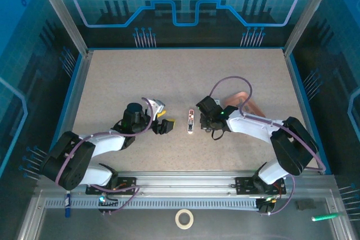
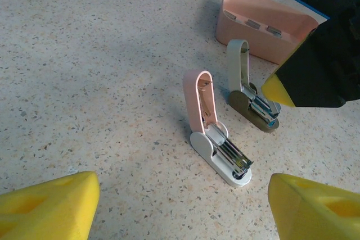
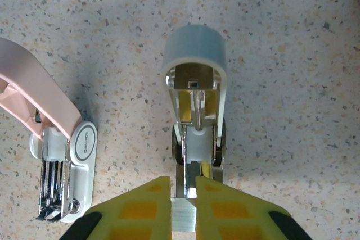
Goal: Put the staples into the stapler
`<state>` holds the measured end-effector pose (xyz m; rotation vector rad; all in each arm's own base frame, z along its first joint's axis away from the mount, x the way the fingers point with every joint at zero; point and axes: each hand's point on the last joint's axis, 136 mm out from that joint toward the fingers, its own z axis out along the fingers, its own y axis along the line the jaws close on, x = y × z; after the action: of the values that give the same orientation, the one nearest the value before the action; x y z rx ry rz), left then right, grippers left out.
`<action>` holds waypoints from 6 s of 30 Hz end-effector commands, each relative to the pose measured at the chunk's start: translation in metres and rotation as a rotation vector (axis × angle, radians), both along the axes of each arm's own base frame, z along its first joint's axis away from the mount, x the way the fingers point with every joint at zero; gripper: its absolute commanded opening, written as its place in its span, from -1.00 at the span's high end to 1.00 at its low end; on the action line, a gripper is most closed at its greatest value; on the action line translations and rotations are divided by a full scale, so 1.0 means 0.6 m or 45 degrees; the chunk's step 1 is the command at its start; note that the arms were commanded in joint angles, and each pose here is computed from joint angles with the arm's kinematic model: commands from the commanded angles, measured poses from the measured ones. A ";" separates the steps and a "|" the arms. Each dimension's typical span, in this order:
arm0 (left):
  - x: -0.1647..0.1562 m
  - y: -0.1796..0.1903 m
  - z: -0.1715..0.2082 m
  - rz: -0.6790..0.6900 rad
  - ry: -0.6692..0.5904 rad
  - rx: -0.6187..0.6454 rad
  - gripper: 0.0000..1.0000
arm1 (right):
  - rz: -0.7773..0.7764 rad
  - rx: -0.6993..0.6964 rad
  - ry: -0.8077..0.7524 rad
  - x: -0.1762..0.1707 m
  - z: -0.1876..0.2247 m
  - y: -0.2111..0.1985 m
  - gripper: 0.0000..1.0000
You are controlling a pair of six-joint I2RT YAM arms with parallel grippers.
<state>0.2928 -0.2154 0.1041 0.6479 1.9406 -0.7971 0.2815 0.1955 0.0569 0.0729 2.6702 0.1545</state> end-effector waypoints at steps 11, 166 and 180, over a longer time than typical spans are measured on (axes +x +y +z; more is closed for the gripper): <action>-0.005 -0.009 0.019 -0.056 -0.056 0.008 -0.59 | -0.008 -0.069 -0.023 0.004 -0.005 -0.008 0.70; -0.008 -0.013 0.035 -0.071 -0.065 -0.002 -0.59 | 0.058 -0.062 -0.076 -0.006 -0.032 0.002 0.71; -0.009 -0.013 0.039 -0.071 -0.067 -0.006 -0.60 | 0.031 -0.096 -0.077 -0.006 -0.012 -0.005 0.44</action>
<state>0.2872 -0.2159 0.1101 0.6745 1.9371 -0.7965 0.2757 0.1887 0.0372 0.0067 2.6319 0.0717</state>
